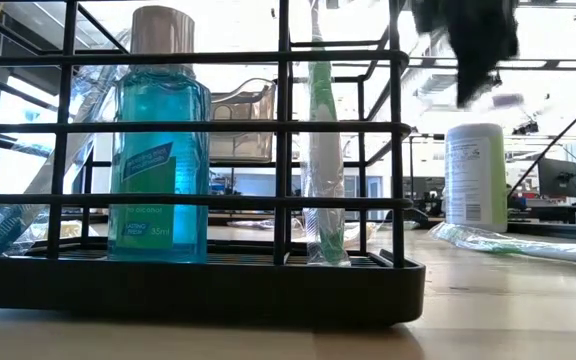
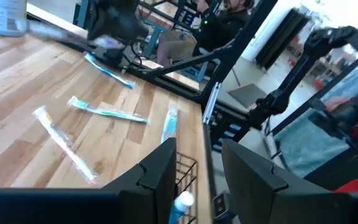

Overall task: Pick & Place toothbrushing station
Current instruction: Put the bottom purple toothbrush into the black wire organizer

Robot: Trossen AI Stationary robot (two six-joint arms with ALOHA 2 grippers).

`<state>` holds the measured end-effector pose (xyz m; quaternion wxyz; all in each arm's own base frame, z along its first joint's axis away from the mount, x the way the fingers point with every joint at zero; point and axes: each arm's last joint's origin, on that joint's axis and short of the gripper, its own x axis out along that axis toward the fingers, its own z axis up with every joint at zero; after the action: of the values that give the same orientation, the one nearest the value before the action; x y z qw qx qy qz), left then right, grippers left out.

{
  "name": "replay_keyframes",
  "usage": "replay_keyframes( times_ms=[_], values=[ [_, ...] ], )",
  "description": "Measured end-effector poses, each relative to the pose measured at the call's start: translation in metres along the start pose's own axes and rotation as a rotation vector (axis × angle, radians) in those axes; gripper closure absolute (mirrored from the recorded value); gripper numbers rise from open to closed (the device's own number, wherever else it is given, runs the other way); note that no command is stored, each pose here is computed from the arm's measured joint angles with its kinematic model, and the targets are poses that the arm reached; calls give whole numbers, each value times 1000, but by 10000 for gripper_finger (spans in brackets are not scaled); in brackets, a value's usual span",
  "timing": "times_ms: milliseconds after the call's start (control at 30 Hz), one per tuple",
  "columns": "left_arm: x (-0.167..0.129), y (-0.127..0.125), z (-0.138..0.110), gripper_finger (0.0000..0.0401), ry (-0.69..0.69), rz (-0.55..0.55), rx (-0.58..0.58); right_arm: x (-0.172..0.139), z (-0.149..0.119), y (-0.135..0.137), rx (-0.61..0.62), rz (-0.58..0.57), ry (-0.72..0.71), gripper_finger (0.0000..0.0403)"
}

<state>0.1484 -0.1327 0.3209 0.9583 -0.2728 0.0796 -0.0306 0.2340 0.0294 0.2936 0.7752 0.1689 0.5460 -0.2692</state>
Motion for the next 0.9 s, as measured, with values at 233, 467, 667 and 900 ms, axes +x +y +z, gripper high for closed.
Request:
replay_keyframes(
  times_ms=[233, 467, 667, 900],
  values=[
    [-1, -4, 11, 272, -138, 11, -232, -72, 8, 19, -251, 57, -264, 400],
    [-7, -7, 31, 272, -256, -77, -526, -115, 2, 32, -507, 22, -499, 400],
    [1, 2, 49, 272, -347, -127, -700, -132, 3, 49, -721, -67, -722, 400],
    [17, 23, 68, 272, -309, -257, -937, -142, 15, 60, -937, -209, -879, 400]
  ],
)
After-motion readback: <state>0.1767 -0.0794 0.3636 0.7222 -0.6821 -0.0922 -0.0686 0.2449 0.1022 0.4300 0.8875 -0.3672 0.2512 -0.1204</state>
